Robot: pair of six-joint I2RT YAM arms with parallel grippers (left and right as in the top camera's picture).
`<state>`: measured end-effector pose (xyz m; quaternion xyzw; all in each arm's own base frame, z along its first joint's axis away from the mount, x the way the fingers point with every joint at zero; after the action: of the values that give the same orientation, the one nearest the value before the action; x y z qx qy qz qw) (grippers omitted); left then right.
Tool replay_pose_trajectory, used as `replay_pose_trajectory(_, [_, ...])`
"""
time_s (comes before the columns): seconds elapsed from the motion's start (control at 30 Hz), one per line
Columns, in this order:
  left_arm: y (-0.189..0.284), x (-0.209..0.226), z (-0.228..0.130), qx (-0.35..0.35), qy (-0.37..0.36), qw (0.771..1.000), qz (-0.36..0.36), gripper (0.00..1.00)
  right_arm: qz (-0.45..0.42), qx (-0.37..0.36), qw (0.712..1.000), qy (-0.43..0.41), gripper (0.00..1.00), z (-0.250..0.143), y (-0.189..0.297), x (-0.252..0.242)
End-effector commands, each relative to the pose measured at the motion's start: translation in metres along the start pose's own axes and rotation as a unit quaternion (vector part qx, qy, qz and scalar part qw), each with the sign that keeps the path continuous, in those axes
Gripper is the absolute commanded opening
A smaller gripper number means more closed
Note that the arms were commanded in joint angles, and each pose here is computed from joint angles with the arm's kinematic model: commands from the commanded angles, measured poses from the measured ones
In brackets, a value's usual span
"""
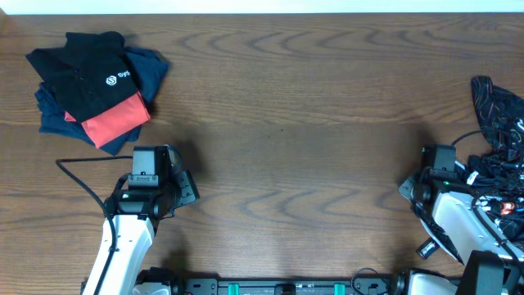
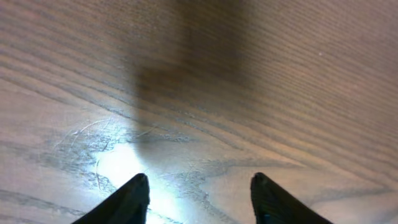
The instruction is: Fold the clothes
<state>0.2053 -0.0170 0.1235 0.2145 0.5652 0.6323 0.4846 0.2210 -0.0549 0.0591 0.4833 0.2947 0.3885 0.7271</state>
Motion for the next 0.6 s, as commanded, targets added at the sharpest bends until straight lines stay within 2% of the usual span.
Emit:
replay_pose_trajectory(0.0, [0.004,-0.003,0.006,-0.009,0.002,1.000,-0.005,0.47,0.143,0.074,0.985,0.055,0.01,-0.026,-0.004,0.029])
replay_pose_trajectory(0.1, [0.004,-0.003,0.006,-0.011,0.002,1.000,-0.006,0.44,0.279,0.049,0.951,0.124,0.01,-0.022,0.009,0.063])
replay_pose_trajectory(0.17, [0.004,-0.005,0.008,-0.017,0.001,1.000,-0.009,0.44,0.423,0.000,0.882,0.207,0.01,-0.018,0.034,0.100])
replay_pose_trajectory(0.2, [0.004,-0.005,0.009,-0.019,0.001,1.000,-0.011,0.44,0.454,-0.013,0.862,0.225,0.01,-0.018,0.041,0.108])
replay_pose_trajectory(0.23, [0.004,-0.006,0.010,-0.021,0.002,1.000,-0.012,0.44,0.500,-0.035,0.827,0.255,0.01,-0.018,0.054,0.123])
replay_pose_trajectory(0.3, [0.004,-0.006,0.011,-0.023,0.011,1.000,-0.013,0.44,0.550,-0.073,0.774,0.303,0.01,-0.022,0.073,0.147])
replay_pose_trajectory(0.4, [0.004,-0.006,0.011,-0.024,0.015,1.000,-0.014,0.44,0.580,-0.104,0.726,0.356,0.01,-0.035,0.093,0.173])
replay_pose_trajectory(0.43, [0.004,-0.006,0.011,-0.023,0.015,1.000,-0.014,0.45,0.583,-0.109,0.715,0.370,0.01,-0.041,0.097,0.180])
replay_pose_trajectory(0.5, [0.004,-0.006,0.011,-0.023,0.015,1.000,-0.014,0.46,0.574,-0.109,0.714,0.386,0.01,-0.051,0.099,0.188])
replay_pose_trajectory(0.53, [0.004,-0.006,0.011,-0.023,0.015,1.000,-0.014,0.51,0.566,-0.109,0.718,0.390,0.05,-0.054,0.098,0.190])
replay_pose_trajectory(0.57, [0.004,-0.006,0.011,-0.024,0.015,1.000,-0.014,0.64,0.553,-0.111,0.727,0.391,0.21,-0.055,0.096,0.191])
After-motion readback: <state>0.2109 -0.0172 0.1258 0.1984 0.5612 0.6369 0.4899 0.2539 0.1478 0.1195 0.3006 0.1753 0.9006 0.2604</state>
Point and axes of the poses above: each gripper's point midway between its finger pads, its own y axis back along the fingers, its own x axis along the line the jaws close on, z = x × y, the point moved 7 cm from there along y, back along the fingers, and after that the axes turned 10 degrees about y, right-handed, at the moved point
